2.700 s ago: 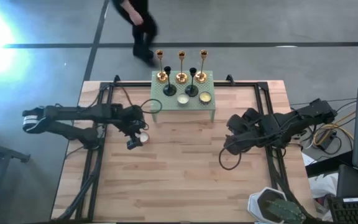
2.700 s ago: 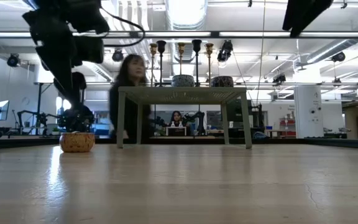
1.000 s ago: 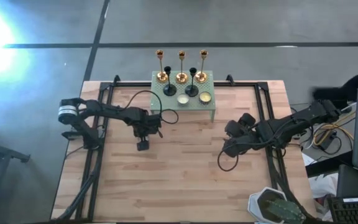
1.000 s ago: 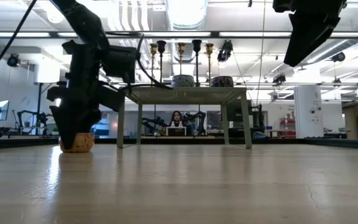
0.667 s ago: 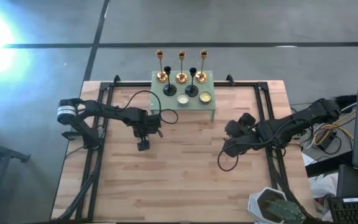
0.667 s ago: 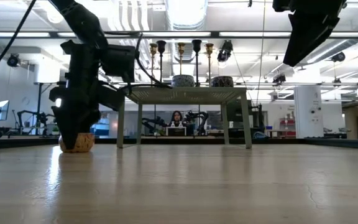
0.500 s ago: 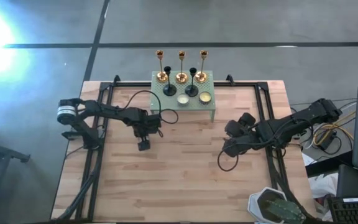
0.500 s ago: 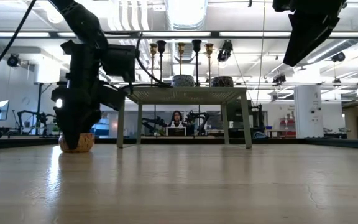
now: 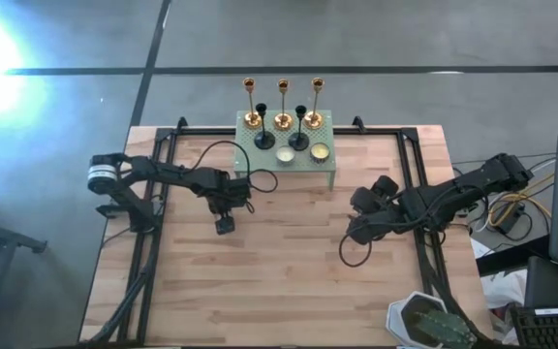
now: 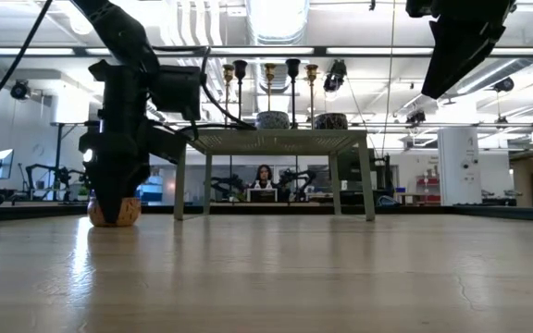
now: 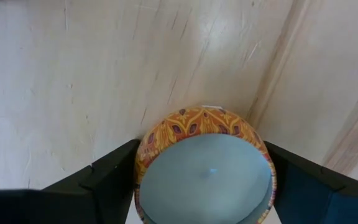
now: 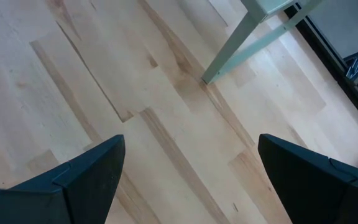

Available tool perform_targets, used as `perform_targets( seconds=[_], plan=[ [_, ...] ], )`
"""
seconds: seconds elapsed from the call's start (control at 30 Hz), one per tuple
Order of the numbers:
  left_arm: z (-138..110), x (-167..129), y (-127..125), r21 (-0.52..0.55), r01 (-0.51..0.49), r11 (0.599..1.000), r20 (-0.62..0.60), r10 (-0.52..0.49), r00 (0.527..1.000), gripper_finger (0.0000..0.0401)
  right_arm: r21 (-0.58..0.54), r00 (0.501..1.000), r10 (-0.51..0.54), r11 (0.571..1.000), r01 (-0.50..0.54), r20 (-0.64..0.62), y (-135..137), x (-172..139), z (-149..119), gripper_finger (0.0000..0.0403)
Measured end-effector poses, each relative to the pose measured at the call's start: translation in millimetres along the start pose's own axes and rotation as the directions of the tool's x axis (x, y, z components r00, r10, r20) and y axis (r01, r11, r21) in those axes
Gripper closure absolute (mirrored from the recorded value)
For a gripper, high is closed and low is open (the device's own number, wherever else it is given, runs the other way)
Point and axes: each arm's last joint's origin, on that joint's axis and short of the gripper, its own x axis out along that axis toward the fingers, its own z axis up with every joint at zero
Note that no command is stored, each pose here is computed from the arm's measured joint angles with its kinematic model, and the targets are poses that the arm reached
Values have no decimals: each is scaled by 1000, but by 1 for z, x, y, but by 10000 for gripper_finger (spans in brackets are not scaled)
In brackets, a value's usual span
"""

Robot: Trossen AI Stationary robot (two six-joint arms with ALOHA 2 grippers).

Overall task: Pick & Place candle stick holders
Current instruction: Put the orange patterned scented candle on the shelf

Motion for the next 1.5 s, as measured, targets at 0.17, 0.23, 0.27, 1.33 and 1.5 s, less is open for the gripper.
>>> perform_targets(
  seconds=[0.17,0.23,0.27,1.33,1.5],
  plan=[
    [-2,0,0,-2,-3,1000,-26,3,1000,101,0,1000,0,1000,0,0,0,0,0,39],
    [-5,-1,0,-13,-7,1000,-60,6,998,101,-1,1000,-1,1000,1,-1,0,0,0,39],
    [-7,-3,1,-23,-9,1000,-76,8,997,101,-1,1000,-1,1000,1,-1,0,0,0,39],
    [20,-189,28,-283,95,954,306,-5,952,101,-42,999,-26,999,26,20,-2,2,3,39],
    [41,-204,47,-294,76,953,311,20,950,101,-69,1000,-24,997,26,18,-2,2,3,39]
  ],
)
